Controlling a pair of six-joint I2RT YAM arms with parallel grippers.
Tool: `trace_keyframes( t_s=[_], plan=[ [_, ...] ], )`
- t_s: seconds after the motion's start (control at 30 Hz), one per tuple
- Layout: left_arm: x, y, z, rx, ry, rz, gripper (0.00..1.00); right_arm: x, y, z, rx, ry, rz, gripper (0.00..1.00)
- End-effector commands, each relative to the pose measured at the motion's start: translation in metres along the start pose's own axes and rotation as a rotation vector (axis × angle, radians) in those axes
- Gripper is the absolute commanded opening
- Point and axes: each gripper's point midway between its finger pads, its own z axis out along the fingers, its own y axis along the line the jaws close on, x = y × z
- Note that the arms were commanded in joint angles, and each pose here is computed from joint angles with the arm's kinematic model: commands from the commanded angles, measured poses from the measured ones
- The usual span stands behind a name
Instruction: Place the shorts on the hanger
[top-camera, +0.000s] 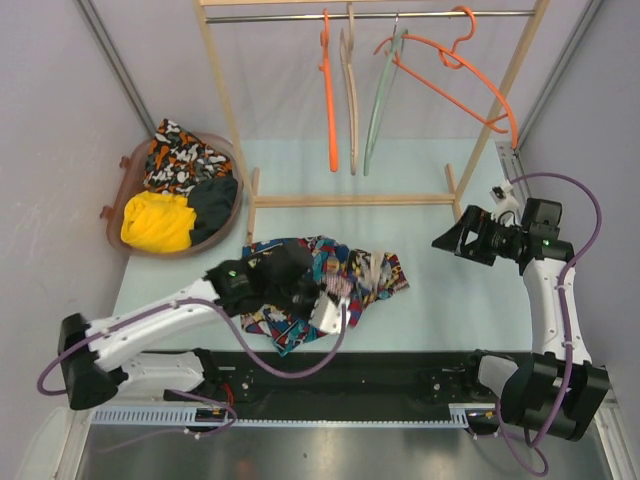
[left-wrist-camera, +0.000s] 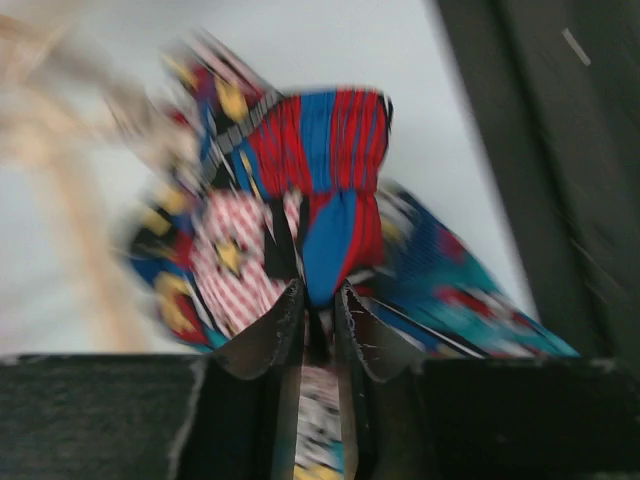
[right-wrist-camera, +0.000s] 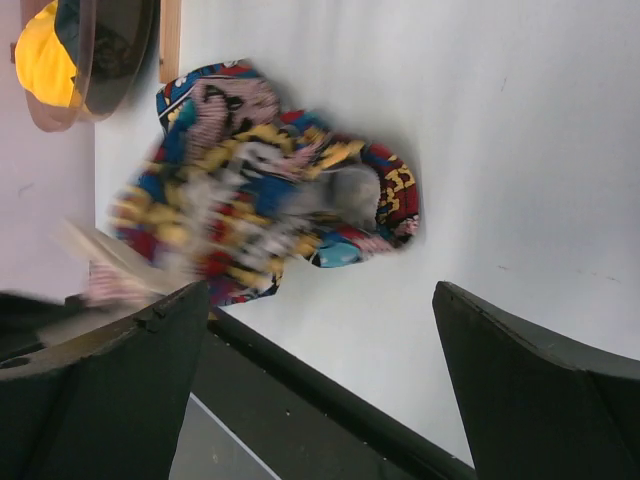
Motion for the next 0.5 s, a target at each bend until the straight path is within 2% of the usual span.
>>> trace_keyframes(
  t_s=[0.0, 0.07, 0.1, 0.13, 0.17, 0.23, 0.3, 0.37, 0.4, 0.47],
  plan=[
    [0.115, -0.154, -0.019, 0.524, 0.317, -0.060, 0.27, -0.009, 0.009, -0.003, -0.043, -0.009, -0.049, 1.00],
    [0.119, -0.162, -0.030, 0.543, 0.321, -0.063, 0.48, -0.006, 0.006, 0.002, -0.046, 0.006, -0.035, 1.00],
    [0.110, -0.155, -0.034, 0.503, 0.284, -0.055, 0.57, -0.005, 0.006, 0.004, -0.051, 0.015, -0.017, 1.00],
    [0.102, -0.149, -0.034, 0.471, 0.262, -0.070, 0.69, -0.004, 0.005, 0.007, -0.056, 0.022, -0.009, 1.00],
    [0.095, -0.142, -0.034, 0.442, 0.238, -0.073, 0.73, -0.002, 0.003, 0.011, -0.057, 0.038, 0.012, 1.00],
    [0.076, -0.112, -0.025, 0.337, 0.183, -0.079, 0.78, 0.002, 0.002, 0.017, -0.068, 0.049, 0.036, 1.00],
    [0.057, -0.078, -0.014, 0.249, 0.136, -0.068, 0.79, 0.003, -0.001, 0.019, -0.061, 0.042, 0.043, 1.00],
    [0.051, -0.064, 0.004, 0.258, 0.135, -0.104, 0.79, 0.006, -0.004, 0.021, -0.052, 0.042, 0.055, 1.00],
    [0.036, -0.041, 0.010, 0.205, 0.103, -0.111, 0.79, 0.007, -0.003, 0.020, -0.049, 0.036, 0.056, 0.99],
    [0.032, -0.018, 0.040, 0.189, 0.102, -0.138, 0.79, 0.013, -0.007, 0.022, -0.043, 0.039, 0.071, 0.99]
  ],
)
